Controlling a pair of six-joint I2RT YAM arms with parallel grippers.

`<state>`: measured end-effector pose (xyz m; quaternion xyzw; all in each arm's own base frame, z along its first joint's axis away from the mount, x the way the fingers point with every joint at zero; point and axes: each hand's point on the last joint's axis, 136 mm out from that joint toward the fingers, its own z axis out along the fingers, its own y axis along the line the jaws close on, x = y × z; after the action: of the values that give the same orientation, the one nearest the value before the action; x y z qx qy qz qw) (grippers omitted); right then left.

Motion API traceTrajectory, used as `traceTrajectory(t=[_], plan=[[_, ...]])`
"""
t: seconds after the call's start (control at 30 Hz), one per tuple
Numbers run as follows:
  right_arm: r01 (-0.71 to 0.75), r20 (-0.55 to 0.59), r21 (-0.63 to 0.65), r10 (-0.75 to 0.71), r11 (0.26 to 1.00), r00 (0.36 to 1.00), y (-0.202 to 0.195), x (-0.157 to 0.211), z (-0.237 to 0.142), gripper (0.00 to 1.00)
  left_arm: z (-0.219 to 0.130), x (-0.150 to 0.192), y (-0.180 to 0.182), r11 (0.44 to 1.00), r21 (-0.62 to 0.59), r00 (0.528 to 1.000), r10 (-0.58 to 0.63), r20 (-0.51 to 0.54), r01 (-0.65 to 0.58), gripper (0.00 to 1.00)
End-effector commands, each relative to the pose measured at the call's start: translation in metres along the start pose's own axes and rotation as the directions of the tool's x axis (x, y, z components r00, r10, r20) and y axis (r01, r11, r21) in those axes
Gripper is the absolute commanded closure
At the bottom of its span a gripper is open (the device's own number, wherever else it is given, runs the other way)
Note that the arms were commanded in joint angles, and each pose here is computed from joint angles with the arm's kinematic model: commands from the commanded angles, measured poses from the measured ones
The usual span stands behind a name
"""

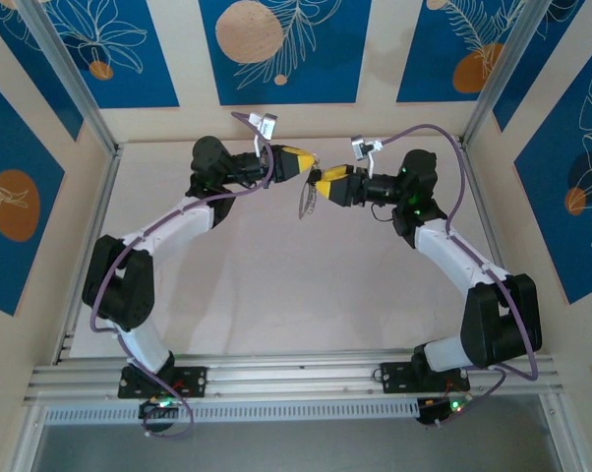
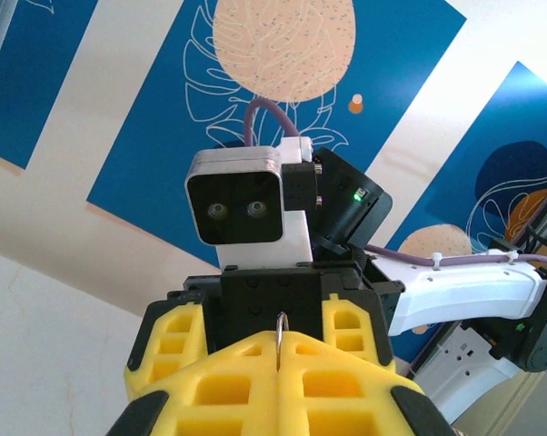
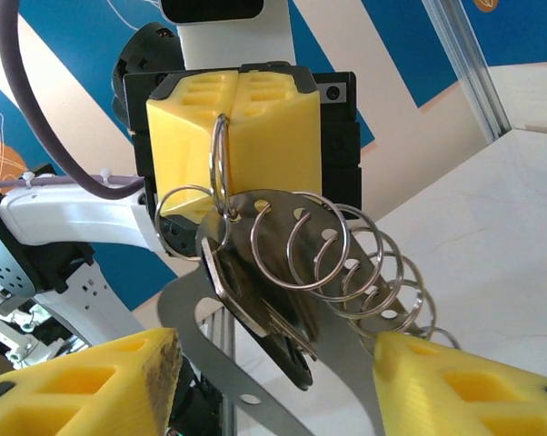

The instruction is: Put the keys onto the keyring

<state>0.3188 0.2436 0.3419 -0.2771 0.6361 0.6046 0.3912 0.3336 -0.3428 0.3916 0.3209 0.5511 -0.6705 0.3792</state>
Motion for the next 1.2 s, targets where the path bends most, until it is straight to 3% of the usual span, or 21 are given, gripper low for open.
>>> traceTrajectory(t=[0.0,0.33,0.9,1.17], plan=[[0.052,0.015,-0.012,-0.052,0.999,0.999,0.007,-0.013,0.004,0.49,0.001,-0.009,-0.027,0.996,0.049,0.997,0.076,0.013,-0.077,1.00],[0.039,0.002,-0.020,-0.039,0.999,0.999,0.012,-0.003,0.008,1.00,0.000,-0.010,-0.026,0.996,0.033,0.996,0.082,0.032,-0.083,1.00],[-0.043,0.005,0.068,0.043,0.997,0.999,-0.012,0.030,0.000,1.00,-0.009,-0.026,-0.040,0.991,-0.020,0.983,0.133,0.127,-0.132,1.00],[-0.031,-0.075,-0.010,0.031,0.999,0.997,0.005,0.038,0.044,1.00,-0.010,-0.026,-0.039,0.991,-0.028,0.980,0.132,0.150,-0.129,1.00]])
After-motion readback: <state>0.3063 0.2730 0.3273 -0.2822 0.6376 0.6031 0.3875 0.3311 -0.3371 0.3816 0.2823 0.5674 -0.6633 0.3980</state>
